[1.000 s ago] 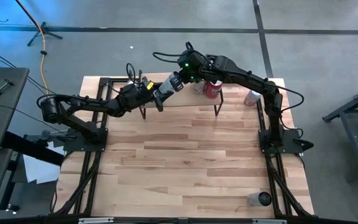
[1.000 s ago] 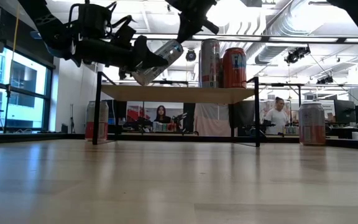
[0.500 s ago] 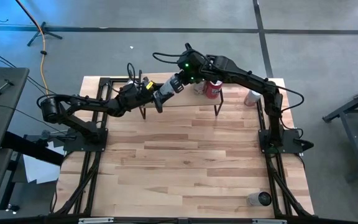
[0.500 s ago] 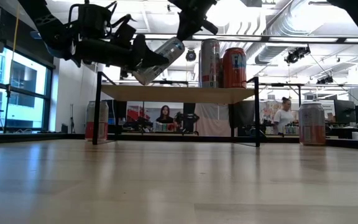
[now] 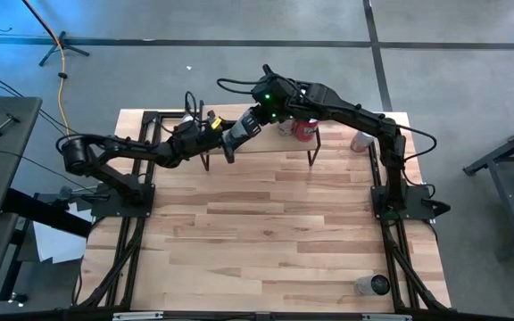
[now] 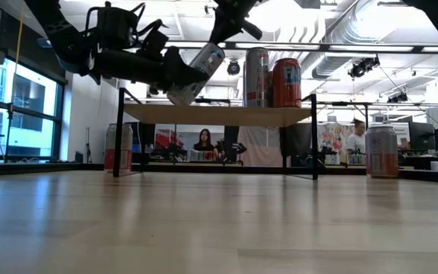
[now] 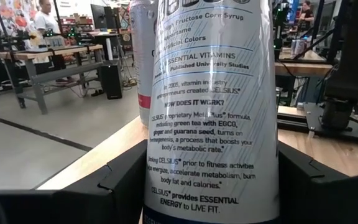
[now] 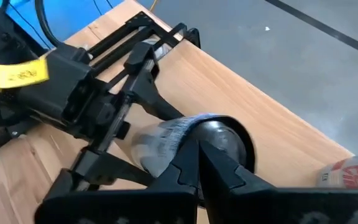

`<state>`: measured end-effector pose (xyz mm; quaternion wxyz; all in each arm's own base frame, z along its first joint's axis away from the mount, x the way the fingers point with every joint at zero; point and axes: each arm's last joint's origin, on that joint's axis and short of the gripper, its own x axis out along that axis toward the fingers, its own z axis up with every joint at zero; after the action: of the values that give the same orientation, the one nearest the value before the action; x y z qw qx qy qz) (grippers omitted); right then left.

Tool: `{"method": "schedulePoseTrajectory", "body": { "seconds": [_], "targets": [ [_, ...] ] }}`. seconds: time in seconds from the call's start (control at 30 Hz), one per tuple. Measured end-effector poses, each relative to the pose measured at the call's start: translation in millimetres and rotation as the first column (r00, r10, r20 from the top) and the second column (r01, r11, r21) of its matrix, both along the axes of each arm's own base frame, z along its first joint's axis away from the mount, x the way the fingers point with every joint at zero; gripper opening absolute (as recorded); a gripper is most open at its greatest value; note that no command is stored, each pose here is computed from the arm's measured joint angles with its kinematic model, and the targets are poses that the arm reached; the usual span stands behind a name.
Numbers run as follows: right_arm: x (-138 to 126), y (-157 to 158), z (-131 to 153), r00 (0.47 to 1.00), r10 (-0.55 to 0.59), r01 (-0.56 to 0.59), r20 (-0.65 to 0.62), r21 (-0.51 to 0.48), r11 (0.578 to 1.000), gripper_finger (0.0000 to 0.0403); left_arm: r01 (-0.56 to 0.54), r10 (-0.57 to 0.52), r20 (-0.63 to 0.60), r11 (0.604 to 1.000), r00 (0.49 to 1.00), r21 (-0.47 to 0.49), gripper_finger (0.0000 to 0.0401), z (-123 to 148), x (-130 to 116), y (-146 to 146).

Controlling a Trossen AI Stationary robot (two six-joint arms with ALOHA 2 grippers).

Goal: Place canned beverage on shelf
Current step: Put the top black blue soda can on the shelf

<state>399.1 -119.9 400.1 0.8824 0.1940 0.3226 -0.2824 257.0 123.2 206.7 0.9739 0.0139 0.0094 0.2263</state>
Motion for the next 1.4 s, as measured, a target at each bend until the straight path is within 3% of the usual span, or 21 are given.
{"method": "schedulePoseTrajectory", "body": {
  "seconds": [0.4, 0.93, 1.4],
  "targets": [
    [0, 1, 0, 1.0, -0.01, 0.01, 0.004, 0.01, 1.0, 0.0, -0.002, 0.003, 0.018, 1.0, 1.0, -0.029, 0.0232, -1, 1, 0],
    [2, 2, 1, 1.0, -0.007, 0.006, 0.023, 0.015, 1.0, 0.0, -0.003, 0.003, 0.017, 1.0, 1.0, 0.001, 0.0235, -1, 1, 0],
    [11, 3, -3, 0.998, 0.03, -0.031, 0.058, 0.021, 0.999, 0.0, -0.005, 0.005, 0.024, 1.0, 1.0, 0.011, 0.0334, 0, 1, 0]
  ]
}}
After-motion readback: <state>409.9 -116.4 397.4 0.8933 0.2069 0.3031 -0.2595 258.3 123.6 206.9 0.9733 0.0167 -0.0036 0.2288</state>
